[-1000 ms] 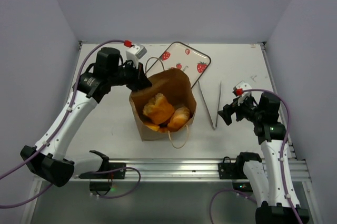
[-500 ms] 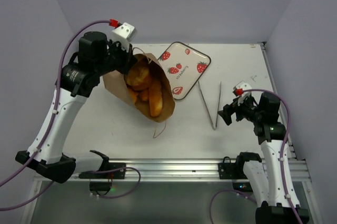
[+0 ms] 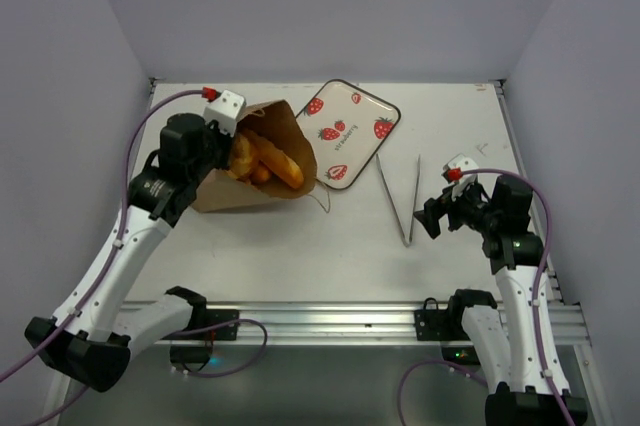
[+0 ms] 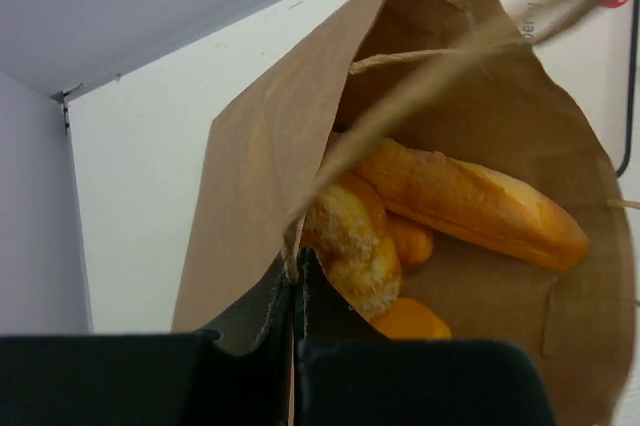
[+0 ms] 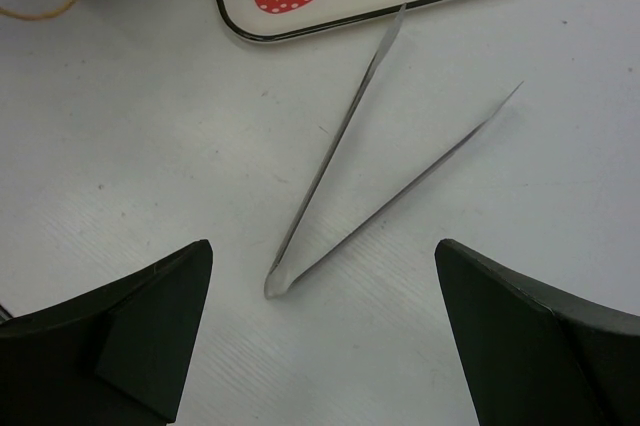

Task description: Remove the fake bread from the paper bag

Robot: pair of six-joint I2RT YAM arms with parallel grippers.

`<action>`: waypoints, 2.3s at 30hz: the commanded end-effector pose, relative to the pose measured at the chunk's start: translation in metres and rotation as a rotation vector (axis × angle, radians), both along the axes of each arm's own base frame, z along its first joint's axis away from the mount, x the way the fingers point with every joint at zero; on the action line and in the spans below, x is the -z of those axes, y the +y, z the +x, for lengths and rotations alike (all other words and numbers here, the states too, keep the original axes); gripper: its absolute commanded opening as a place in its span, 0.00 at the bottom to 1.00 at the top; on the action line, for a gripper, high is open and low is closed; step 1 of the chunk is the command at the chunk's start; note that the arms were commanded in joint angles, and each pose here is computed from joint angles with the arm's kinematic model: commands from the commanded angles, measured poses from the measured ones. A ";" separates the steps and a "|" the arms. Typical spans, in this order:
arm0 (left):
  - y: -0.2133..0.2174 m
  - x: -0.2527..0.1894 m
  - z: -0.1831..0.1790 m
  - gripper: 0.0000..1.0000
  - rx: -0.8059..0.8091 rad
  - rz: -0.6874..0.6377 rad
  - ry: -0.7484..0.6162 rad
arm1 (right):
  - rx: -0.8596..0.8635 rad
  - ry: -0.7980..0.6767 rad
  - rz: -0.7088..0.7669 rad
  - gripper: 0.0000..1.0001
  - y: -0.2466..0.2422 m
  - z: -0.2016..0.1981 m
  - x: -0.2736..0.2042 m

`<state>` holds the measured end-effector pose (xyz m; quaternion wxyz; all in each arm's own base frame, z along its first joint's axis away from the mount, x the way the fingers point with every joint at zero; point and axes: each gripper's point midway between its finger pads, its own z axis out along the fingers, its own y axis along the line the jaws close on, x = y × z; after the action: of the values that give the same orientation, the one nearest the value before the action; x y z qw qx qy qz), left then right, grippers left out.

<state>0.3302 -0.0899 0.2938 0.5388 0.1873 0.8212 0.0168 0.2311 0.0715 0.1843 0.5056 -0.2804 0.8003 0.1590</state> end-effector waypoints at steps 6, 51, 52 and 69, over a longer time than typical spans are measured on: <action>0.000 0.014 -0.021 0.00 0.092 -0.039 -0.198 | -0.063 0.002 0.012 0.98 0.007 0.007 -0.022; -0.013 0.033 -0.047 0.00 0.173 -0.194 -0.237 | 0.470 0.707 -0.289 0.97 0.022 0.079 0.179; -0.014 0.034 -0.048 0.00 0.173 -0.194 -0.237 | 0.481 0.723 -0.269 0.94 0.020 0.081 0.180; -0.015 0.036 -0.048 0.00 0.183 -0.198 -0.235 | 0.402 0.685 -0.266 0.31 0.008 0.083 0.167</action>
<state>0.2778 -0.1009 0.2425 0.6200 0.2097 0.7520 -0.0782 0.3178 0.0749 0.0135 0.1828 -0.0877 0.9791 0.0185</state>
